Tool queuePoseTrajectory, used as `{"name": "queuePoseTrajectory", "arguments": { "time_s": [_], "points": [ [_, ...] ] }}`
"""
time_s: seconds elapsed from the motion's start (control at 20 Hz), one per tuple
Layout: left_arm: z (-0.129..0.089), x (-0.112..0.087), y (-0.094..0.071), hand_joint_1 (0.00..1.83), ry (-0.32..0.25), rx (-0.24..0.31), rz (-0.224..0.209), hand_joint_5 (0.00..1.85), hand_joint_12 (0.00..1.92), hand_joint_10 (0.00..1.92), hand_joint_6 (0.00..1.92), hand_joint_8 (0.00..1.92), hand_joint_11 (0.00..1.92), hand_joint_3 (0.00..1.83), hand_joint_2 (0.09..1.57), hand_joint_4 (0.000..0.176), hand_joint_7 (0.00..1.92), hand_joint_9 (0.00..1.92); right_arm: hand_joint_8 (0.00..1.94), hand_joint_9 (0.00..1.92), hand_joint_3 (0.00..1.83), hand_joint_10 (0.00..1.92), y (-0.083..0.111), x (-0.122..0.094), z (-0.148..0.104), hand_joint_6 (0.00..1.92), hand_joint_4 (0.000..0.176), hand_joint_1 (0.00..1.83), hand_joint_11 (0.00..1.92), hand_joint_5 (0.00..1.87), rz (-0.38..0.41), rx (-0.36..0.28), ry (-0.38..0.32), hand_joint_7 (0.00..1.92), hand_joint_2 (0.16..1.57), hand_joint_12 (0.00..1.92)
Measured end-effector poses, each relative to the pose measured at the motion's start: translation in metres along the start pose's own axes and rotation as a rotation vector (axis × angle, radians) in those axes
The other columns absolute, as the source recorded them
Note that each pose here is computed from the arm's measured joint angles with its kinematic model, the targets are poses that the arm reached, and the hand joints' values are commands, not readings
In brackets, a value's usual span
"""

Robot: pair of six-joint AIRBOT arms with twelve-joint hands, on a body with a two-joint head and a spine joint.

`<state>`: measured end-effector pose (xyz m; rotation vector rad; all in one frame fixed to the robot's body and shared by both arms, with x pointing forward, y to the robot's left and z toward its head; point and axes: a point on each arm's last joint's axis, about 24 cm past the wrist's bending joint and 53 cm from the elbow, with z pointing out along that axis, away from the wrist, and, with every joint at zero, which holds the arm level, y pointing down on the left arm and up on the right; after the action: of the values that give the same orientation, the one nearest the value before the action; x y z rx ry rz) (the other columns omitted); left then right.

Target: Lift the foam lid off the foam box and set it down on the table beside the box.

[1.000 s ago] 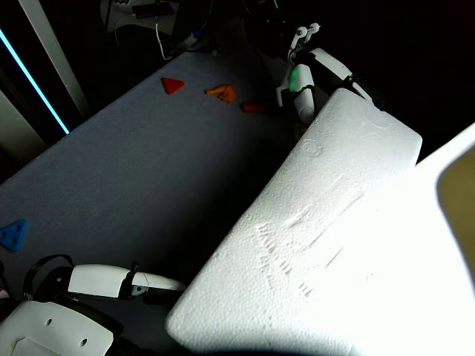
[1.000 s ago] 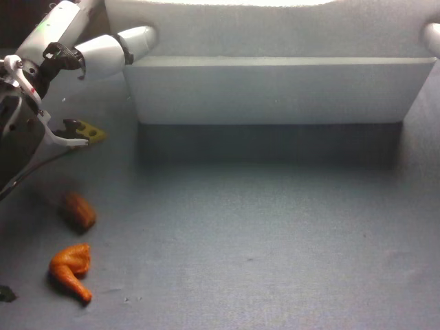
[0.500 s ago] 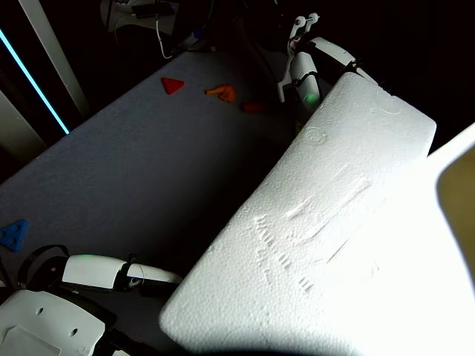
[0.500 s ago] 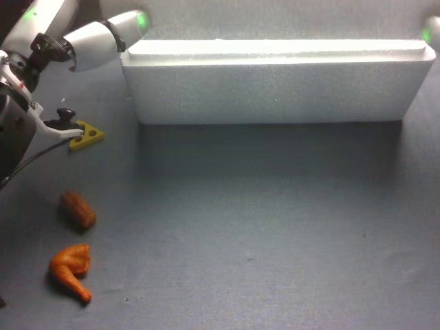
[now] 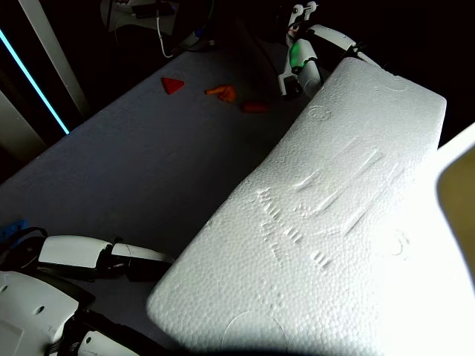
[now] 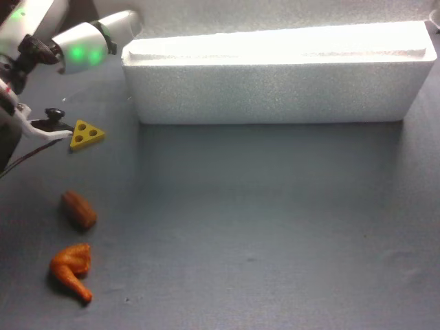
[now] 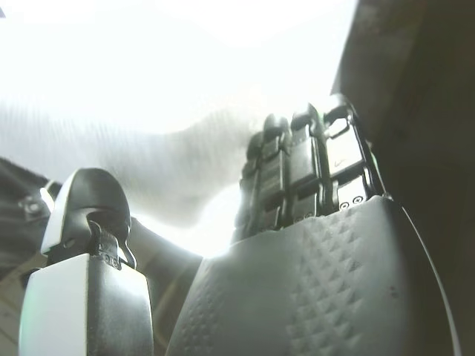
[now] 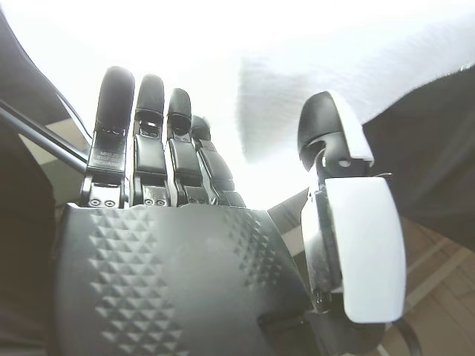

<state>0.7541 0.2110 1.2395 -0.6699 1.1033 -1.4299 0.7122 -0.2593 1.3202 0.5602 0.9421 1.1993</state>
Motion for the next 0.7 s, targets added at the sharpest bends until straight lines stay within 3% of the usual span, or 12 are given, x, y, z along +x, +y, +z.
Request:
{"name": "queuePoseTrajectory", "arguments": {
  "time_s": [0.05,0.1,0.15,0.25,0.3,0.35,0.4,0.45,0.5,0.55,0.6,0.7],
  "points": [
    [-0.001,-0.001,-0.003,0.48,-0.001,0.009,0.003,0.2,0.2,0.0,0.0,0.0,0.0,0.0,1.15,0.0,0.15,0.09,0.91,0.0,0.0,1.19,0.003,0.0,-0.001,0.49,0.0,0.57,0.0,0.0,0.002,-0.005,-0.001,0.0,1.18,1.92],
    [-0.004,-0.003,-0.006,0.46,-0.003,0.016,0.008,0.2,0.13,0.0,0.0,0.0,0.0,0.0,1.15,0.0,0.12,0.07,1.04,0.0,0.0,1.33,0.006,0.0,-0.003,0.61,0.0,0.56,0.0,0.0,-0.005,-0.011,0.003,0.0,1.18,1.92],
    [-0.007,-0.005,-0.009,0.43,-0.003,0.025,0.016,0.18,0.03,0.0,0.0,0.0,0.0,0.0,1.15,0.0,0.1,0.04,0.91,0.0,0.0,1.16,0.012,-0.001,-0.005,0.76,0.0,0.55,0.0,0.0,-0.01,-0.024,0.0,0.0,1.18,1.92],
    [-0.012,-0.006,-0.011,0.42,0.002,0.026,0.026,0.18,0.03,0.0,0.0,0.0,0.0,0.0,1.16,0.0,0.1,0.04,0.99,0.0,0.0,1.26,0.018,-0.002,-0.009,0.79,0.0,0.55,0.0,0.0,-0.022,-0.042,0.004,0.0,1.18,1.92],
    [-0.015,-0.005,-0.013,0.43,0.004,0.031,0.031,0.18,0.15,0.01,0.0,0.0,0.0,0.0,1.16,0.0,0.09,0.05,1.1,0.0,0.0,1.43,0.021,-0.002,-0.012,0.75,0.0,0.52,0.0,0.0,-0.029,-0.051,0.005,0.0,1.19,1.92],
    [-0.017,-0.005,-0.015,0.43,0.005,0.034,0.036,0.18,0.15,0.01,0.0,0.0,0.0,0.0,1.16,0.0,0.09,0.05,1.1,0.0,0.0,1.43,0.021,-0.001,-0.015,0.75,0.0,0.52,0.0,0.0,-0.034,-0.05,0.01,0.0,1.19,1.92],
    [-0.02,-0.006,-0.016,0.43,0.006,0.04,0.041,0.19,0.43,0.02,0.0,0.0,0.0,0.0,1.14,0.007,0.11,0.07,1.19,0.01,0.0,1.53,0.022,0.001,-0.017,0.77,0.0,0.53,0.06,0.0,-0.035,-0.051,0.015,0.0,1.19,1.92],
    [-0.024,-0.007,-0.019,0.43,0.01,0.044,0.047,0.2,1.0,0.04,0.01,0.0,0.0,0.0,1.12,0.015,0.1,0.08,1.17,0.04,0.0,1.5,0.024,0.003,-0.021,0.78,0.0,0.56,0.06,0.0,-0.044,-0.056,0.027,0.01,1.2,1.92],
    [-0.028,-0.008,-0.02,0.42,0.009,0.048,0.054,0.21,1.29,0.06,0.01,0.0,0.0,0.0,1.12,0.017,0.1,0.09,1.15,0.02,0.01,1.46,0.025,0.005,-0.024,0.77,0.0,0.56,0.01,0.0,-0.051,-0.057,0.035,0.0,1.21,1.92],
    [-0.031,-0.009,-0.022,0.43,0.011,0.051,0.059,0.21,1.46,0.09,0.01,0.0,0.0,0.0,1.12,0.012,0.11,0.08,1.02,0.0,0.0,1.31,0.026,0.006,-0.027,0.79,0.0,0.57,0.0,0.0,-0.054,-0.06,0.041,0.0,1.2,1.92],
    [-0.035,-0.009,-0.024,0.42,0.012,0.056,0.062,0.2,1.49,0.1,0.01,0.0,0.0,0.0,1.12,0.013,0.09,0.07,0.87,0.0,0.0,1.13,0.028,0.007,-0.031,0.72,0.0,0.57,0.0,0.0,-0.063,-0.063,0.05,0.0,1.2,1.85],
    [-0.041,-0.01,-0.029,0.41,0.015,0.064,0.081,0.2,1.5,0.1,0.01,0.0,0.0,0.0,1.12,0.016,0.09,0.07,0.93,0.0,0.0,1.26,0.031,0.008,-0.039,0.69,0.0,0.58,0.0,0.0,-0.08,-0.067,0.067,0.0,1.2,1.91]
  ]
}}
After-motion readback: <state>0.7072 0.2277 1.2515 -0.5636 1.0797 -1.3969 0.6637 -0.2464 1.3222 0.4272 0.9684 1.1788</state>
